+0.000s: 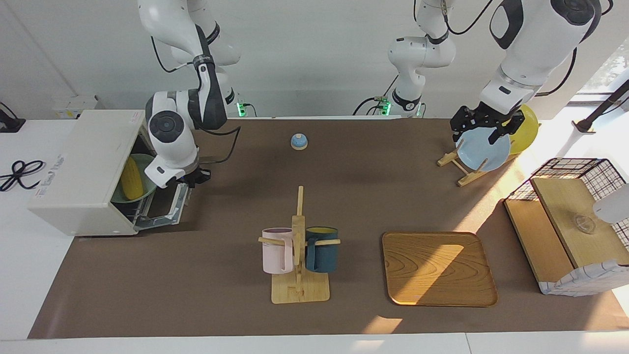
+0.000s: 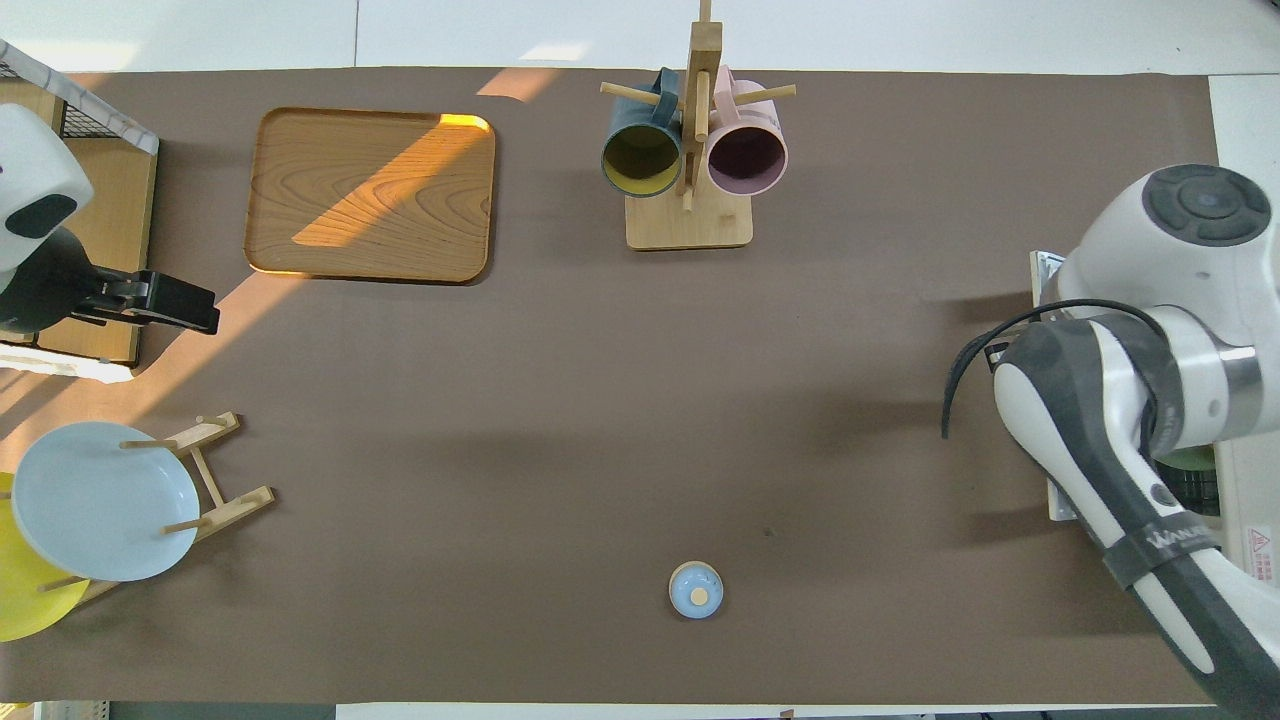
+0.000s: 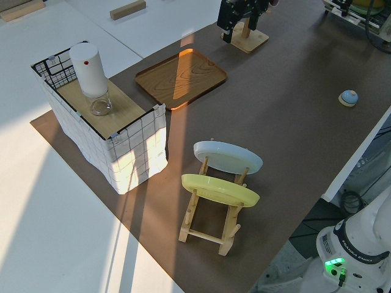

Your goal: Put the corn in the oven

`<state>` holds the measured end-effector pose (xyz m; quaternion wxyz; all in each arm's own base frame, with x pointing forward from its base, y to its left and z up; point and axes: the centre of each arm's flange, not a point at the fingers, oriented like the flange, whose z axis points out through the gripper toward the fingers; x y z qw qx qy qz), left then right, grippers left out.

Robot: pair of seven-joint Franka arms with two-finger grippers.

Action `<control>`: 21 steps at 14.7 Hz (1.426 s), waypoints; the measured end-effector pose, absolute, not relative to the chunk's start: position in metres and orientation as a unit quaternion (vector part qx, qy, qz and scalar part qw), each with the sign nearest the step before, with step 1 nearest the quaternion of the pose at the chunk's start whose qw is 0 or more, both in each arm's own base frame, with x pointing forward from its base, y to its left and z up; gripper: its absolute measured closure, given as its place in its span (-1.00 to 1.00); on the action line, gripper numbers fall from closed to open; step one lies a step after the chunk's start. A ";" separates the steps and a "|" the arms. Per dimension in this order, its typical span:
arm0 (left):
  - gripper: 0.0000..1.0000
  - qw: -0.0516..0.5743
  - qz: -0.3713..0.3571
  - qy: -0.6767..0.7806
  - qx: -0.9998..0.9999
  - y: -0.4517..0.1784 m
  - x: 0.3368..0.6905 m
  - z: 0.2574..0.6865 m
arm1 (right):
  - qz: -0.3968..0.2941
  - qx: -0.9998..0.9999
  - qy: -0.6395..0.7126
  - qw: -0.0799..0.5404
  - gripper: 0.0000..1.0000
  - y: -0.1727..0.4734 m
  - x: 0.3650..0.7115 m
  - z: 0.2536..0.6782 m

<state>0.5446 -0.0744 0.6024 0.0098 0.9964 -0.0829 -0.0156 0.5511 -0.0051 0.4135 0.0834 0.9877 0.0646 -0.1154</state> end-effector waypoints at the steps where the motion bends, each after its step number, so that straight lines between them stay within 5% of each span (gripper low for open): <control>1: -1.00 0.010 -0.016 -0.083 0.996 -0.074 0.545 0.602 | -0.112 0.988 0.070 0.082 0.98 -0.019 0.549 0.428; 9: -1.00 0.010 -0.016 -0.083 0.996 -0.074 0.545 0.602 | -0.121 0.986 0.061 0.093 0.90 -0.068 0.534 0.502; 14: -1.00 0.010 -0.016 -0.083 0.996 -0.074 0.545 0.602 | -0.062 0.996 0.052 0.034 -0.09 -0.044 0.531 0.603; 18: -1.00 0.010 -0.016 -0.083 0.996 -0.074 0.545 0.602 | -0.049 0.997 0.052 0.021 -0.96 -0.041 0.537 0.612; 21: -1.00 0.010 -0.016 -0.083 0.996 -0.074 0.545 0.602 | -0.052 0.997 0.056 0.021 -1.00 -0.037 0.541 0.609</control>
